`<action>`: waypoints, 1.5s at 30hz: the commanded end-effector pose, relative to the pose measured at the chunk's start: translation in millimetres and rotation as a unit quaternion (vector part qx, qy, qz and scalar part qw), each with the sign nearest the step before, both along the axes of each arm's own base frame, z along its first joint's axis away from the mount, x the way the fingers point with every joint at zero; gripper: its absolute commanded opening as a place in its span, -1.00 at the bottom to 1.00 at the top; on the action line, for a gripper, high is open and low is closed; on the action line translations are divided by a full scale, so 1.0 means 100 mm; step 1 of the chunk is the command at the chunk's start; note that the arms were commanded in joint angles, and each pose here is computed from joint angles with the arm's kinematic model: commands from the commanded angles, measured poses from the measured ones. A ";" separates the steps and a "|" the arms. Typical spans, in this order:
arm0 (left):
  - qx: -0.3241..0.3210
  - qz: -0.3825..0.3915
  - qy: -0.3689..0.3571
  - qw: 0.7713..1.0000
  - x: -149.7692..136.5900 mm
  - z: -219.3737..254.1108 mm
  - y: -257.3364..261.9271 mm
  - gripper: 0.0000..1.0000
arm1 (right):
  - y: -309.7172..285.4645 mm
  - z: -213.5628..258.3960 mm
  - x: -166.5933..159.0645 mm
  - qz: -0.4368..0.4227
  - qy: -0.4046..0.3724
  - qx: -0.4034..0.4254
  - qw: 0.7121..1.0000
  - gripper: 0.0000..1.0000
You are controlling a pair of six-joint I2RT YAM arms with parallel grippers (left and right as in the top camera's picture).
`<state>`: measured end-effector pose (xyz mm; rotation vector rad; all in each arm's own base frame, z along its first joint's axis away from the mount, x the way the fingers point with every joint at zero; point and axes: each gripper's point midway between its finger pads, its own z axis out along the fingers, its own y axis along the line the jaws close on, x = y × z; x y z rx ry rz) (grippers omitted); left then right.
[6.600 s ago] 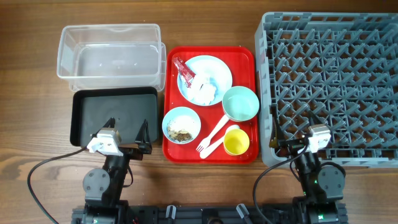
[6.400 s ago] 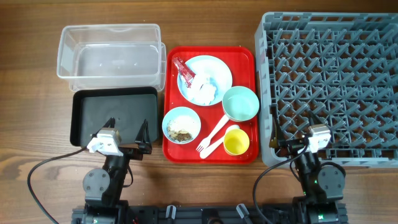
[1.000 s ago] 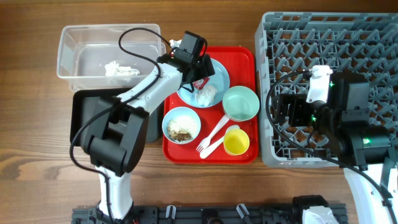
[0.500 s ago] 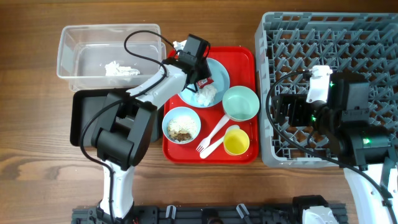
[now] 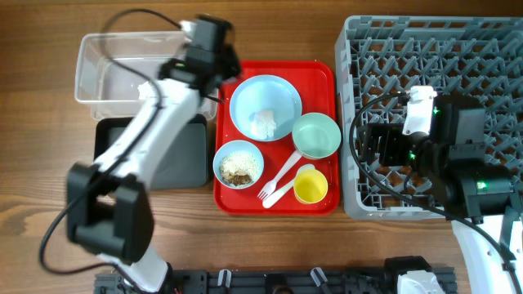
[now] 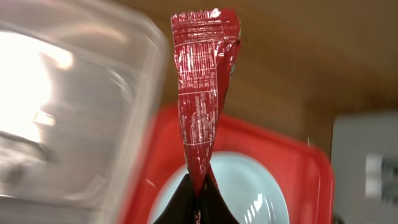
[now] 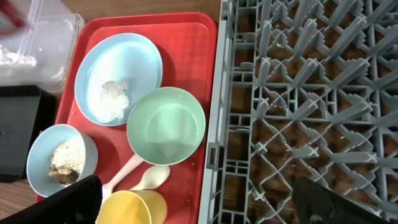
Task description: Sort waste into correct bins and load items into the dishwasher rack
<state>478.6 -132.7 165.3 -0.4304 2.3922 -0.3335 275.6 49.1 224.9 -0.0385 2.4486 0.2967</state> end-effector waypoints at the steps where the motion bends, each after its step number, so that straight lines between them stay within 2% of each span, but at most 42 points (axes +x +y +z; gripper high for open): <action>1: 0.035 0.049 -0.005 0.998 0.07 0.10 0.72 -0.84 | 0.02 0.08 0.01 0.011 -0.010 0.001 1.000 1.00; 3: 0.040 0.080 0.016 0.996 0.05 0.00 1.04 -0.79 | 0.02 0.08 0.01 0.011 -0.010 0.001 1.000 0.99; 4: 0.041 0.092 0.028 0.995 0.04 -0.07 1.17 -0.52 | 0.02 0.08 0.01 0.011 -0.010 0.002 1.000 0.99; 5: 0.043 0.097 0.036 0.994 0.03 -0.11 1.22 -0.04 | 0.02 0.08 0.01 0.011 -0.010 0.002 1.000 0.99; 6: 0.043 0.096 0.037 0.994 0.02 -0.12 1.22 0.23 | 0.02 0.08 0.01 0.011 -0.010 0.002 1.000 0.99; 8: 0.022 0.062 0.039 0.997 0.01 -0.11 0.98 0.38 | 0.02 0.07 0.01 0.011 -0.009 0.001 1.000 0.99; 10: 0.014 -0.059 0.043 0.997 -0.09 -0.13 0.38 0.36 | 0.02 0.07 0.01 0.011 -0.009 0.001 1.000 0.99; 11: 0.029 -0.208 0.040 0.977 -0.32 -0.15 -0.24 0.40 | 0.02 0.07 0.01 0.011 -0.009 0.001 1.000 1.00; 13: 0.075 -0.334 0.059 0.938 -0.66 -0.38 -0.82 0.50 | 0.02 0.07 0.01 0.011 -0.009 0.001 1.000 0.99; 14: 0.080 -0.358 0.070 0.928 -0.75 -0.51 -1.00 0.53 | 0.02 0.07 0.01 0.011 -0.008 0.002 1.000 1.00; 17: 0.090 -0.396 0.127 0.905 -0.97 -1.05 -1.29 0.54 | 0.02 0.07 0.01 0.011 -0.008 0.002 1.000 0.99; 19: 0.116 -0.391 0.172 0.897 -1.05 -1.42 -1.22 0.53 | 0.02 0.07 0.01 0.011 -0.008 0.002 1.000 0.99; 21: 0.144 -0.376 0.186 0.896 -1.03 -1.54 -1.11 0.51 | 0.02 0.07 0.01 0.011 -0.008 0.002 1.000 0.99; 22: 0.147 -0.375 0.193 0.895 -1.03 -1.61 -1.09 0.38 | 0.02 0.07 0.01 0.011 -0.008 0.002 1.000 0.99; 23: 0.148 -0.376 0.200 0.893 -1.06 -1.65 -1.08 0.08 | 0.02 0.07 0.01 0.011 -0.008 0.002 1.000 0.99; 24: 0.149 -0.376 0.201 0.892 -1.06 -1.65 -1.08 -0.54 | 0.02 0.07 0.01 0.011 -0.008 0.002 1.000 1.00; 25: 0.147 -0.373 0.193 0.895 -1.03 -1.59 -1.07 -0.88 | 0.02 0.07 0.01 0.011 -0.008 0.002 1.000 0.99; 26: 0.145 -0.368 0.183 0.900 -0.98 -1.50 -1.06 -0.92 | 0.02 0.07 0.00 0.011 -0.007 0.001 1.000 0.99; 30: 0.116 -0.289 0.102 0.945 -0.57 -0.71 -0.69 -0.92 | 0.02 0.05 -0.02 0.011 -0.001 0.001 1.000 0.99; 32: 0.115 -0.233 0.056 0.964 -0.36 -0.29 -0.25 -0.89 | 0.02 0.05 -0.02 0.011 -0.001 0.001 1.000 1.00; 36: 0.113 -0.131 0.032 0.984 -0.10 -0.05 0.65 -0.70 | 0.02 0.05 -0.02 0.011 -0.001 0.001 1.000 1.00; 39: 0.111 -0.094 0.054 0.988 -0.02 -0.23 1.03 -0.36 | 0.02 0.05 -0.02 0.011 -0.002 0.001 1.000 0.99; 40: 0.110 -0.090 0.060 0.988 -0.02 -0.28 1.07 0.11 | 0.02 0.05 -0.02 0.011 -0.001 0.001 1.000 0.99; 41: 0.110 -0.090 0.059 0.988 -0.02 -0.28 1.07 0.24 | 0.02 0.05 -0.02 0.011 -0.001 0.001 1.000 0.99; 43: 0.111 -0.098 0.049 0.988 -0.07 -0.14 0.99 0.29 | 0.02 0.05 -0.02 0.011 -0.001 0.001 1.000 0.99; 45: 0.082 -0.109 0.068 0.988 -0.30 -0.04 0.71 0.26 | 0.02 0.05 -0.02 0.011 -0.001 0.001 1.000 1.00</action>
